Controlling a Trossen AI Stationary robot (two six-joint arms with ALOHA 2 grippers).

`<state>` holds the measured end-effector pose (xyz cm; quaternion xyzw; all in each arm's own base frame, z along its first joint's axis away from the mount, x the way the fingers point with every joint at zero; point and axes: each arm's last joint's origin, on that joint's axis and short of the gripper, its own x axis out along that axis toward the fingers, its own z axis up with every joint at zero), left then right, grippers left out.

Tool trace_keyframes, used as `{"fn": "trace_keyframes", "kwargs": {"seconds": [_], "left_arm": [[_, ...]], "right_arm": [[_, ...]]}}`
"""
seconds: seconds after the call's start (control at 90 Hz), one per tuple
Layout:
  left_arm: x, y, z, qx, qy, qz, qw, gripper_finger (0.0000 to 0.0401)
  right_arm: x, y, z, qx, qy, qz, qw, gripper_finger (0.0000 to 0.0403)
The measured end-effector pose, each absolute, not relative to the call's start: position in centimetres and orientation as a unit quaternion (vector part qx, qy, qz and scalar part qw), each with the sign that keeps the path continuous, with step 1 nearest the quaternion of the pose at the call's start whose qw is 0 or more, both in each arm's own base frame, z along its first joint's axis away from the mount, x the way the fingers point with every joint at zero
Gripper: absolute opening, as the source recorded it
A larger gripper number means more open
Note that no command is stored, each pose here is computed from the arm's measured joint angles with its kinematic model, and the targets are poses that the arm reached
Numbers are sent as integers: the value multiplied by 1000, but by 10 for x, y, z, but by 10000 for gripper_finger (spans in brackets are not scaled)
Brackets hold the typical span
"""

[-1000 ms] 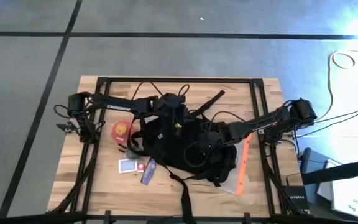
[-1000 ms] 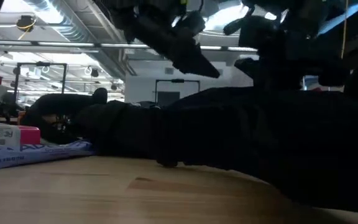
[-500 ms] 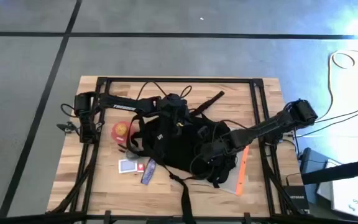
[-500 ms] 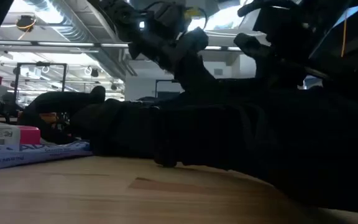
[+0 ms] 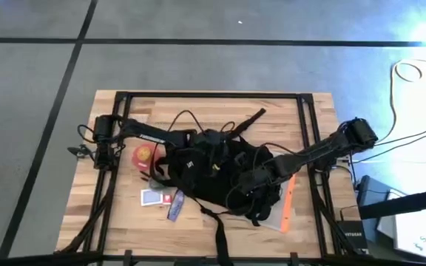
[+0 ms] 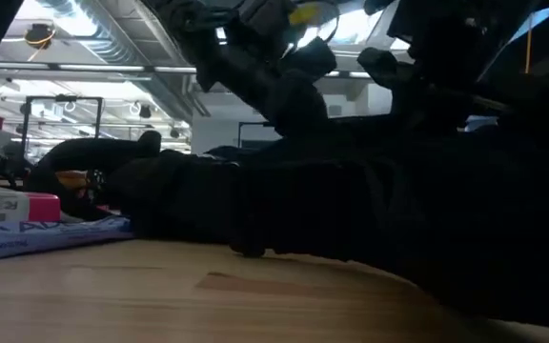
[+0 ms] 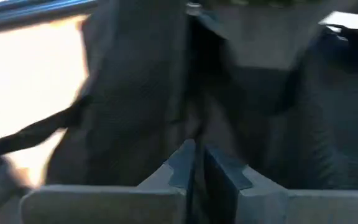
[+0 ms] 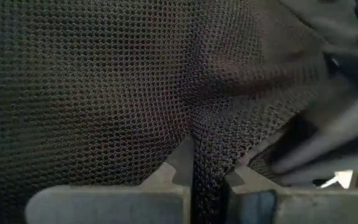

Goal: Unpack backpack
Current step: Remove the pink charger cable from the black backpack

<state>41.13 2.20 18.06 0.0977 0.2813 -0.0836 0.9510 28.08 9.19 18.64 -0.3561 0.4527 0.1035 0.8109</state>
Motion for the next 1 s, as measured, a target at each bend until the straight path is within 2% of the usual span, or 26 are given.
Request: {"fn": "trace_keyframes", "kwargs": {"seconds": [0.222, 0.411, 0.667, 0.8, 1.0], "left_arm": [[411, 4, 179, 88, 278, -139, 946, 17], [411, -2, 179, 104, 276, -160, 942, 17], [413, 14, 181, 152, 279, -61, 946, 17], [411, 33, 186, 153, 279, -18, 948, 17], [399, 62, 213, 118, 260, 29, 958, 17]], "right_arm": [[278, 90, 185, -347, 469, 99, 806, 0], [276, 87, 183, -299, 490, 70, 816, 1], [269, 72, 179, -315, 543, 54, 776, 0], [270, 58, 182, -288, 551, 28, 783, 0], [272, 36, 189, -268, 552, 4, 790, 0]]}}
